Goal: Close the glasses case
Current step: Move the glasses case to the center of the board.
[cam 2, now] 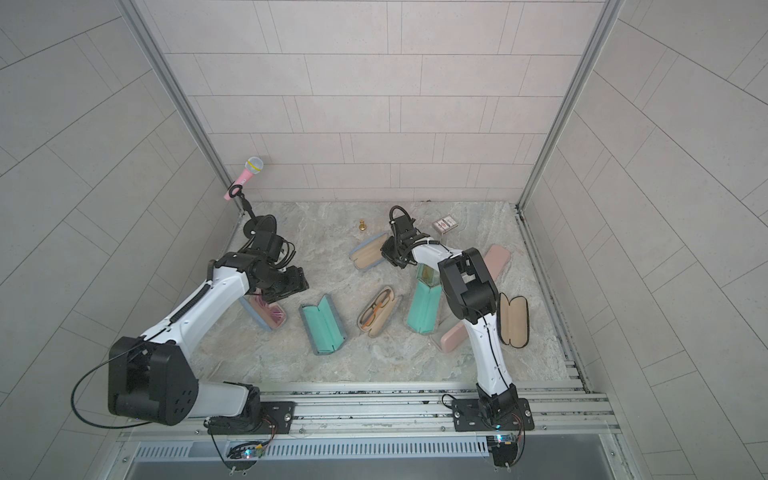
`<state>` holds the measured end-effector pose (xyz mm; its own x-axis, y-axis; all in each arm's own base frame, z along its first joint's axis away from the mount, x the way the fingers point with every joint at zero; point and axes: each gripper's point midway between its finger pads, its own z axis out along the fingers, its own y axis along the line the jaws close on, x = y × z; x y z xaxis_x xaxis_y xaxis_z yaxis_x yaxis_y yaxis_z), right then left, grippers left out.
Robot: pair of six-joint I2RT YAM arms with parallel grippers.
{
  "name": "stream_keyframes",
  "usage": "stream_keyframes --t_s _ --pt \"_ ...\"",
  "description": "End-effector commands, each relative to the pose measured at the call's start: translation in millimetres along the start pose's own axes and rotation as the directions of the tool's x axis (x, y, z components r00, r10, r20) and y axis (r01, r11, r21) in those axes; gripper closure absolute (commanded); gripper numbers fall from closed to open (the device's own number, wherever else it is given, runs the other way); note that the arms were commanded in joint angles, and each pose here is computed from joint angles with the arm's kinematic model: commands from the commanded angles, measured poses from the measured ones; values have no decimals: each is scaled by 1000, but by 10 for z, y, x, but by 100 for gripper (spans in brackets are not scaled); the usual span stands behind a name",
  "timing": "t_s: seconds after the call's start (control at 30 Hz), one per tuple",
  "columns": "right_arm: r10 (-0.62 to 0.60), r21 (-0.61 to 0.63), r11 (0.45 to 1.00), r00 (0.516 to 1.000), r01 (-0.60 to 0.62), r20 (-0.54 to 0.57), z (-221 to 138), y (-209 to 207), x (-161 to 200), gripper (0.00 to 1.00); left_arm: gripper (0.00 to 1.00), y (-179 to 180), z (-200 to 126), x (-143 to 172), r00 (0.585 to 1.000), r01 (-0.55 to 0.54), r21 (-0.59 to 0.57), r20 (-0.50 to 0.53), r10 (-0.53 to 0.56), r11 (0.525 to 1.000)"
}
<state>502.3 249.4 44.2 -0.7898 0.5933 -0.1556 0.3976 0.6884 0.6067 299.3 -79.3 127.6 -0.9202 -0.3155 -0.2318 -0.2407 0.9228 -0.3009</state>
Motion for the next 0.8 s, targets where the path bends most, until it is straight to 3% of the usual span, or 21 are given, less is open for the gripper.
stream_keyframes --t_s 0.0,0.33,0.77 --pt "-30 -19 999 1000 30 7 -177 69 12 75 28 -4 -2 26 1000 2 3 3 -2 1000" --pt "-157 26 987 983 160 -97 -359 -39 249 75 28 -38 54 -1 1000 -1 8 -8 1 1000" --pt "-367 8 924 891 383 -268 -603 46 403 74 28 -268 156 -51 999 -47 6 -17 48 999"
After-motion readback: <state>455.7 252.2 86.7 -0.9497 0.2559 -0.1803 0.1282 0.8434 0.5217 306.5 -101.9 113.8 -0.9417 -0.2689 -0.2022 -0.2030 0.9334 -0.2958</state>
